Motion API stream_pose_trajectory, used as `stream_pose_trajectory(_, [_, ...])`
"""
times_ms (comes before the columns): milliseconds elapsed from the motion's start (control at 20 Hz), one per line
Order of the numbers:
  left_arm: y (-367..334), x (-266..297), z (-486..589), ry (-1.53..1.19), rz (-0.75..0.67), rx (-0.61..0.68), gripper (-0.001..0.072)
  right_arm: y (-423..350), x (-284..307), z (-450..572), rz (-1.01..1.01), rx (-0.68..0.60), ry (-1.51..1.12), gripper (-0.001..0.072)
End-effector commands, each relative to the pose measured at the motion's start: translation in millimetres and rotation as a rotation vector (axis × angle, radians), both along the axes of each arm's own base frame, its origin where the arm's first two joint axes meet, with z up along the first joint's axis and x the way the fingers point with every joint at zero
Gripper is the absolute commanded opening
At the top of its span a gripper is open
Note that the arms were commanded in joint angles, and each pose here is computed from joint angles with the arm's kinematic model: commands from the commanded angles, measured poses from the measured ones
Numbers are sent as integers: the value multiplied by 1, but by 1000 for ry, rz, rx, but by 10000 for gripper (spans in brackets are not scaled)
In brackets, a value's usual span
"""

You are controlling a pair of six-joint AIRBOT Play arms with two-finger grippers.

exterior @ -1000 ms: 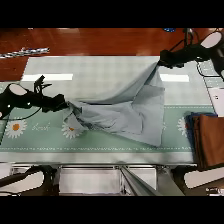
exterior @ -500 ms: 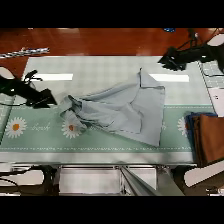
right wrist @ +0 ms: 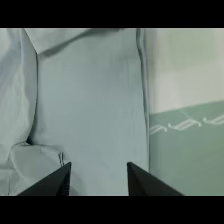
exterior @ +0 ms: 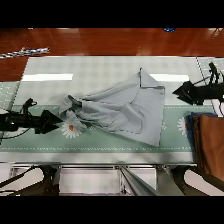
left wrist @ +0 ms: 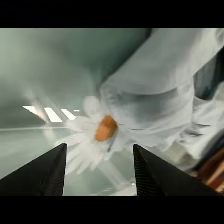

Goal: Fold the shirts.

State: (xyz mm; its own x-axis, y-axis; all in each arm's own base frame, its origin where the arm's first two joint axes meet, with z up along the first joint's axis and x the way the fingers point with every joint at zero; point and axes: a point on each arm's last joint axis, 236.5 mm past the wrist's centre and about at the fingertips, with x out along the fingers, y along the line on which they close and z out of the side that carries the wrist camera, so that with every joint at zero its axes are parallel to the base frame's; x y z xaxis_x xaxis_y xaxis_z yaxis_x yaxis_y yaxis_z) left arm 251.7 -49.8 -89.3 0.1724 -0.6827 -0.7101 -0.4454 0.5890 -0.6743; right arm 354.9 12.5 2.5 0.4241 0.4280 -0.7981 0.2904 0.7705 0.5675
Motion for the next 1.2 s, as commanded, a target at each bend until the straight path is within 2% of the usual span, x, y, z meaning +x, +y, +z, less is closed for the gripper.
stream_pose_trajectory(0, [-28, 4, -6, -31, 96, -81, 509, 16, -39, -6, -15, 14, -50, 406])
stream_pose_trajectory(350, [-53, 39, -4, -126, 127, -51, 504, 20, -62, 0, 40, -25, -28, 406])
stream_pose_trajectory(400, [-54, 42, -2, -136, 115, -50, 445, 10, -68, -8, 26, -69, 11, 406])
stream_pose_trajectory(450, [-54, 46, 0, -150, 108, -47, 192, 1, -77, -16, 18, -109, 58, 406])
stream_pose_trajectory(500, [-54, 49, 4, -176, 89, -42, 26, -4, -87, -23, 23, -131, 107, 406])
stream_pose_trajectory(800, [-57, 55, 16, -210, 52, -61, 24, 22, -161, -70, 105, -45, 363, 406])
stream_pose_trajectory(1000, [-57, 55, 16, -212, 49, -60, 24, 45, -188, -87, 139, 41, 424, 406])
stream_pose_trajectory(1150, [-58, 54, 16, -233, 25, -55, 24, 52, -192, -89, 157, 49, 426, 406])
